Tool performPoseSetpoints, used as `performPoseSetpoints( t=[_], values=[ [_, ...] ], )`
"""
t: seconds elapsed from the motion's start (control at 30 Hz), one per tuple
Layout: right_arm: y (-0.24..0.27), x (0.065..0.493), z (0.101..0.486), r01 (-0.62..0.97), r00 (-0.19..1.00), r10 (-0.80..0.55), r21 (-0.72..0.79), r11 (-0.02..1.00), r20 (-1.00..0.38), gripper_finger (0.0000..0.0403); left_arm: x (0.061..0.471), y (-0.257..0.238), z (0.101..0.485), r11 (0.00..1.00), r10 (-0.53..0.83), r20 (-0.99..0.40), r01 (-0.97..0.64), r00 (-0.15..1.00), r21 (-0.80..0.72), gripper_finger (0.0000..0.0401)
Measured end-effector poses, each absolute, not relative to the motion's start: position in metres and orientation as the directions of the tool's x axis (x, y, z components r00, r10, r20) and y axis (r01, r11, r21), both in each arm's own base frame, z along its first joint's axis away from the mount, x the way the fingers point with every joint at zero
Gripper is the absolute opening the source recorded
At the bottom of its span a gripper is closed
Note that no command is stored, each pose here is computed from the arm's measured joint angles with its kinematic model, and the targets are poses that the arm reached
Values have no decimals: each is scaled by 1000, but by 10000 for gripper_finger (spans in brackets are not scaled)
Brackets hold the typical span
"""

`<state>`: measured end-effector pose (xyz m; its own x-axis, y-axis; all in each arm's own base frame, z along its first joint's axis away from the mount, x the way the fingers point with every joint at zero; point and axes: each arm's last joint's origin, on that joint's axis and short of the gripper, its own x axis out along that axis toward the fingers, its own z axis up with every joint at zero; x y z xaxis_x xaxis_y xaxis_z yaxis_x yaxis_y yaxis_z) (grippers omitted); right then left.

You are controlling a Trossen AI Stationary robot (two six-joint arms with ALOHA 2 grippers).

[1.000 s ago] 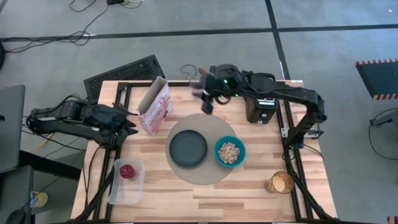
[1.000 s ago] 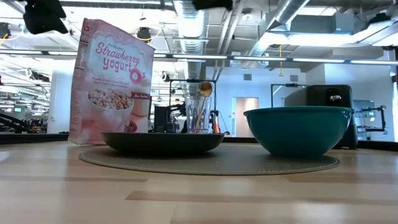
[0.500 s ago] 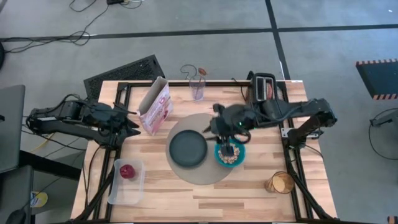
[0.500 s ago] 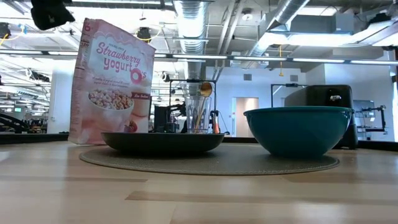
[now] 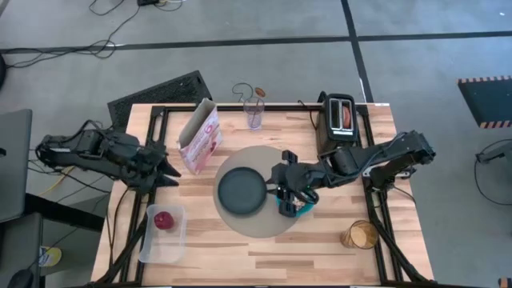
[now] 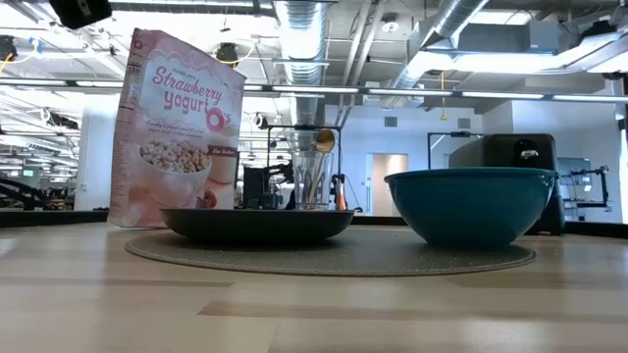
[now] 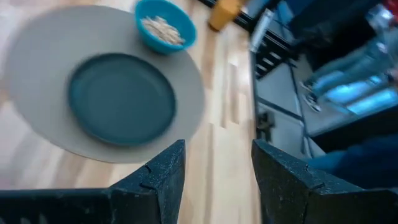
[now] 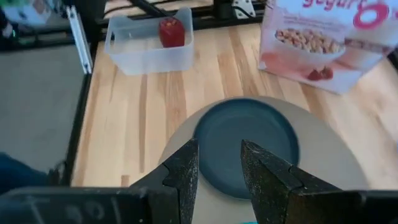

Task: Arrange a breakfast setting

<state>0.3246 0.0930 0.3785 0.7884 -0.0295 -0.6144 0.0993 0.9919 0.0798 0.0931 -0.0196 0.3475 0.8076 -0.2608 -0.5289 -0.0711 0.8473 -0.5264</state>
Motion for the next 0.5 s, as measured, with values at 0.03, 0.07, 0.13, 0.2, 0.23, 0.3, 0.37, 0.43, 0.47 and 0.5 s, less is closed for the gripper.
performPoseSetpoints(
  t=[0.03, 0.07, 0.13, 0.2, 0.23, 0.3, 0.37, 0.43, 0.47, 0.5],
  values=[
    [93, 326, 376, 118, 791, -31, 102, 988, -611, 147, 94, -22, 347, 846, -281, -534, -57, 798, -530, 169],
    [93, 326, 373, 134, 792, -33, 121, 984, -610, 147, 94, -24, 347, 845, -298, -538, -45, 788, -533, 169],
    [92, 326, 367, 162, 781, -42, 137, 977, -623, 147, 96, -29, 346, 845, -330, -548, -19, 768, -535, 169],
    [93, 325, 365, 191, 764, -62, 134, 972, -642, 147, 98, -34, 344, 843, -356, -562, -3, 747, -538, 169],
    [94, 323, 364, 200, 757, -65, 136, 970, -650, 147, 100, -36, 344, 842, -365, -569, 0, 737, -539, 169],
    [96, 321, 363, 210, 741, -67, 137, 968, -668, 147, 104, -42, 342, 841, -380, -582, 7, 719, -541, 169],
    [97, 318, 360, 212, 718, -69, 123, 969, -692, 147, 108, -47, 341, 841, -384, -596, 2, 705, -541, 169],
    [96, 313, 362, 215, 704, -75, 112, 970, -706, 147, 113, -52, 339, 840, -384, -605, -8, 697, -542, 169],
    [94, 309, 363, 219, 695, -82, 102, 970, -715, 147, 116, -55, 339, 842, -379, -615, -18, 691, -539, 169],
    [90, 304, 366, 228, 690, -95, 91, 969, -717, 147, 118, -57, 339, 846, -371, -624, -27, 688, -533, 169]
  ],
)
